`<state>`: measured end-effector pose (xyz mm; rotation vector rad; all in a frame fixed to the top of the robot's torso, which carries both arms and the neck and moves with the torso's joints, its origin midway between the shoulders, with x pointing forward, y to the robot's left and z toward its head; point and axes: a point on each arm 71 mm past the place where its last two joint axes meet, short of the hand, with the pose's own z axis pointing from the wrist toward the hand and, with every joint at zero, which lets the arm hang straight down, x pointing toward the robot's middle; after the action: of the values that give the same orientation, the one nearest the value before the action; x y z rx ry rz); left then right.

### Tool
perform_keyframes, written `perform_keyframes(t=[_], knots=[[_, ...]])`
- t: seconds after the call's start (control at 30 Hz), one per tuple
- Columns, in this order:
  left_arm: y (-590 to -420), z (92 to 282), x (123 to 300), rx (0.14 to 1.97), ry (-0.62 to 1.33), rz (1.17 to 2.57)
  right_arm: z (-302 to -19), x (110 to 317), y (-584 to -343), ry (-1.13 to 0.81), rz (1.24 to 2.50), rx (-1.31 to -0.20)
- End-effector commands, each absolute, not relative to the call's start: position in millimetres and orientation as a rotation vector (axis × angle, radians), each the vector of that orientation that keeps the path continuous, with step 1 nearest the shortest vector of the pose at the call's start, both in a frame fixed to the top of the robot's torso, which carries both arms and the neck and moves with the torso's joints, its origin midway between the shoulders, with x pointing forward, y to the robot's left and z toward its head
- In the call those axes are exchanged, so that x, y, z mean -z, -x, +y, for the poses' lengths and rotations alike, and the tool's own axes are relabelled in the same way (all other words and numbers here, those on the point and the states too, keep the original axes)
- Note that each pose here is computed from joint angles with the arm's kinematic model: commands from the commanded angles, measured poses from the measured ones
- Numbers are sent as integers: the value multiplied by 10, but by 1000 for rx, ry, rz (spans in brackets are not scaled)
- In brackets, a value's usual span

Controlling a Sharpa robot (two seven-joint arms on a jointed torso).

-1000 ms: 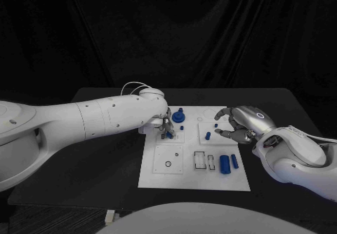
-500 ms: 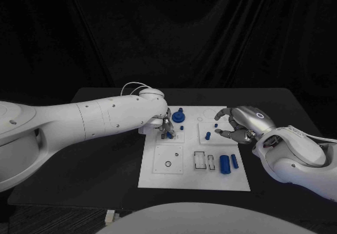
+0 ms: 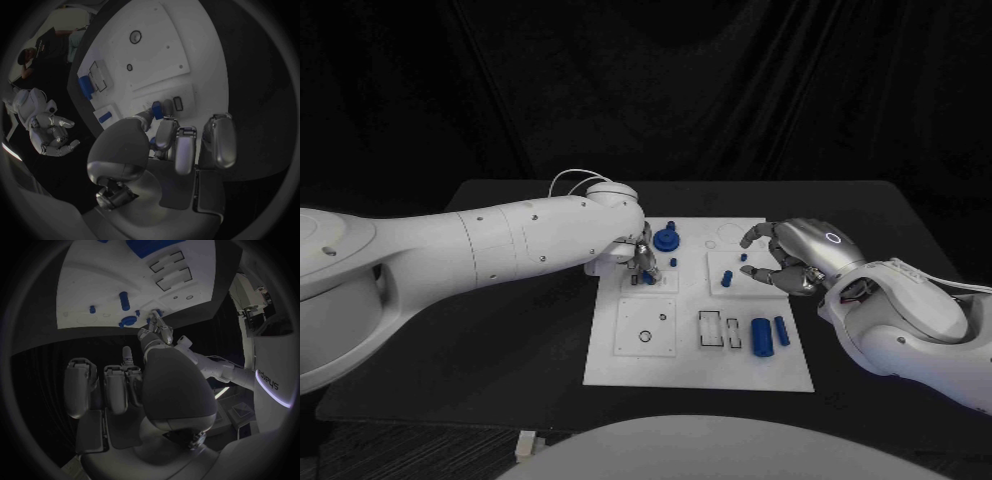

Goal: Assemble the parts on the task board

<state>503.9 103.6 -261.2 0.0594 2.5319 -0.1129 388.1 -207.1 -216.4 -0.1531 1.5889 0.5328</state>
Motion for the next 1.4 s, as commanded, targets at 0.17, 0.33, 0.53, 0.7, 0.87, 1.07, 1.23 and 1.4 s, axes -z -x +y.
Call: perform_keyframes(t=[0.17, 0.33, 0.53, 0.7, 0.87, 1.07, 1.23, 1.4], knots=[[-5022, 993, 2631, 141, -70, 2540, -2082, 2177, -3879, 143, 1597, -516], [-5022, 998, 2637, 140, -67, 2539, -2085, 2178, -3879, 142, 1596, -516], [-5019, 999, 2643, 141, -66, 2540, -2088, 2182, -3884, 142, 1596, -514], [-5018, 995, 2647, 142, -67, 2541, -2085, 2185, -3886, 142, 1596, -514], [-5016, 992, 2653, 144, -68, 2542, -2085, 2186, -3888, 142, 1596, -514], [-5020, 995, 2658, 145, -63, 2540, -2093, 2188, -3890, 141, 1596, -512], [-5020, 992, 2661, 149, -60, 2538, -2100, 2188, -3892, 139, 1595, -511], [-5018, 989, 2662, 152, -59, 2536, -2102, 2188, -3893, 139, 1594, -510]])
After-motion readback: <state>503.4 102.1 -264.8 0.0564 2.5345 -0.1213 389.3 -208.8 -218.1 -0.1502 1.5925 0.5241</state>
